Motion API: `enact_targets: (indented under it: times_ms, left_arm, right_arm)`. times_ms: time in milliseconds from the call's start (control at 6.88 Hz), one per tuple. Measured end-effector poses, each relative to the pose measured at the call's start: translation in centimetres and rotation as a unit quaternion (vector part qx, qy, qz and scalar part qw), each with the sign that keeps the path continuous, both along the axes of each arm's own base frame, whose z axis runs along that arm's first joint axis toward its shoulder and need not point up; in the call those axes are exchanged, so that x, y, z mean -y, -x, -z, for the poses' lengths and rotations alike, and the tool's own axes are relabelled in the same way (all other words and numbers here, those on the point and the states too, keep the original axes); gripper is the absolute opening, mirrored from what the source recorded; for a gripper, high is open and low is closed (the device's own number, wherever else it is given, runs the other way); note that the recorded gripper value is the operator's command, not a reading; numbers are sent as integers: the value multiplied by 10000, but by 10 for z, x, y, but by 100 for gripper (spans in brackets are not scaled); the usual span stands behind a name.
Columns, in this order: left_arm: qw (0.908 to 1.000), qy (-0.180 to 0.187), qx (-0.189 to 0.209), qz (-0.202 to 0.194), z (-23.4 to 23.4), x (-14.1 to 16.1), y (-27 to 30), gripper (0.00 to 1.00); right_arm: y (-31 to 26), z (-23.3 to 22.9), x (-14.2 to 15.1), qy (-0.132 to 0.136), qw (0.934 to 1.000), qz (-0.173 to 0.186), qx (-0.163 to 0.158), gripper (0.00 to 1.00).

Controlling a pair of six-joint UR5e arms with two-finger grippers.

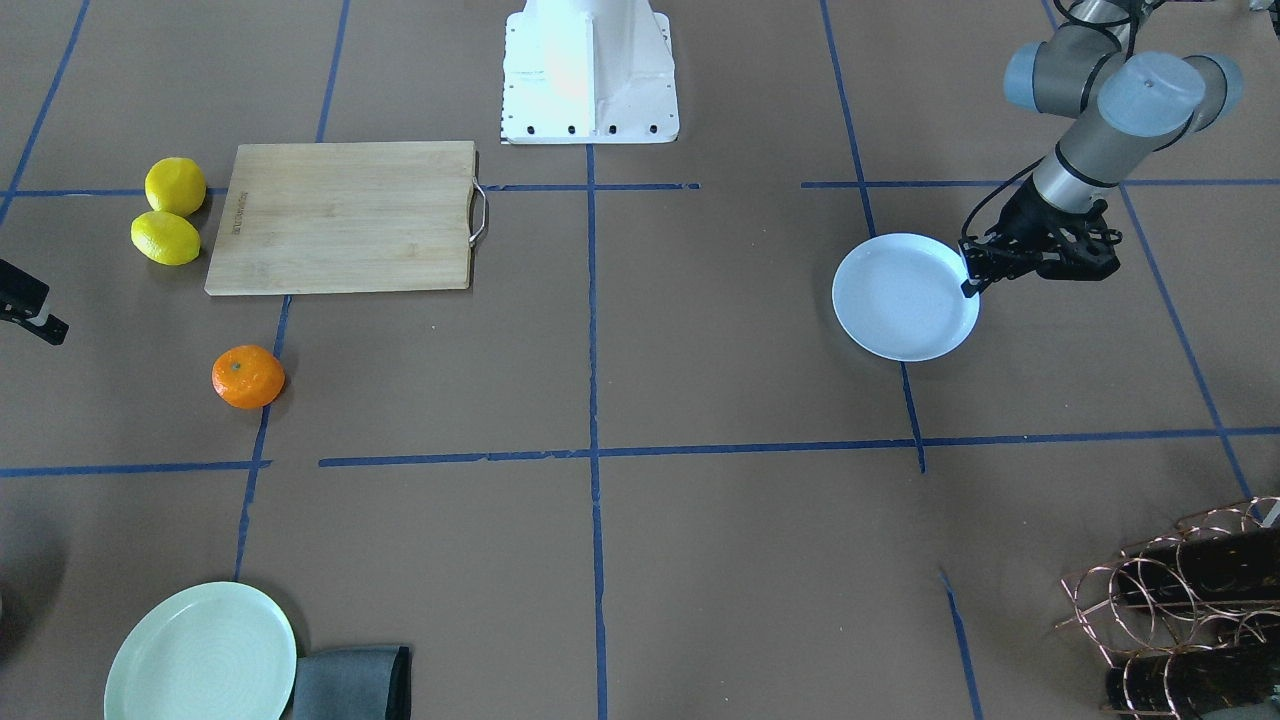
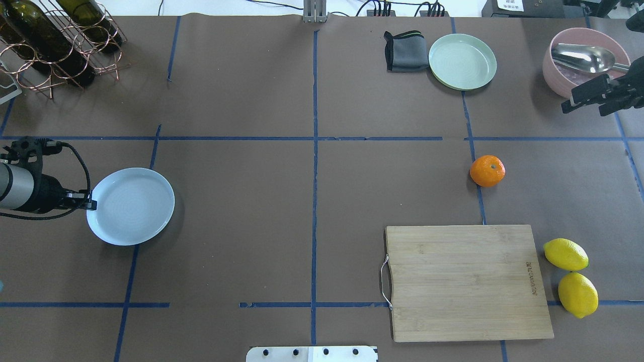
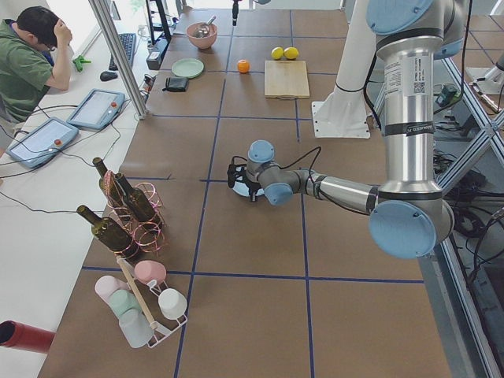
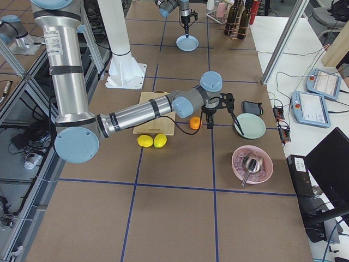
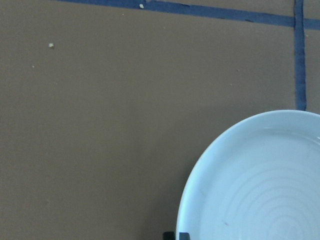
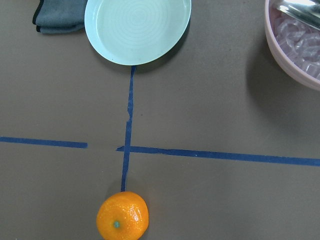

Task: Pick orange to plate
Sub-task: 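Move the left gripper to the light blue plate's rim, then push the plate to center with left gripper while right gripper nears orange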

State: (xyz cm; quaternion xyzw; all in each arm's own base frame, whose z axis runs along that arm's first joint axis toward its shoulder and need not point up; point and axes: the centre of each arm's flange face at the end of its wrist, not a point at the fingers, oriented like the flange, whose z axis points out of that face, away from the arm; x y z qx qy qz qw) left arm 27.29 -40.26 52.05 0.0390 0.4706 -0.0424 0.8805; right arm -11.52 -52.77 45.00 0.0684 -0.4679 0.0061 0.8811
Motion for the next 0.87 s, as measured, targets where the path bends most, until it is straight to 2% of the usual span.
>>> enact_targets:
  times_ms: [291, 436, 726, 872]
  left_arm:
    - [9985, 136, -512, -128, 40, 27, 15, 0]
    - [9977, 204, -646, -98, 77, 52, 0, 0]
    - [9931, 734, -895, 209, 162, 101, -51, 0]
    - [9901, 946, -981, 326, 195, 106, -89, 0]
  right_arm:
    - [3, 0, -1, 5, 10000, 22, -7, 100]
    - [7, -1, -1, 12, 10000, 19, -46, 100]
    - [34, 4, -6, 32, 9997, -26, -241, 100]
    - [49, 13, -11, 25, 9995, -75, -305, 100]
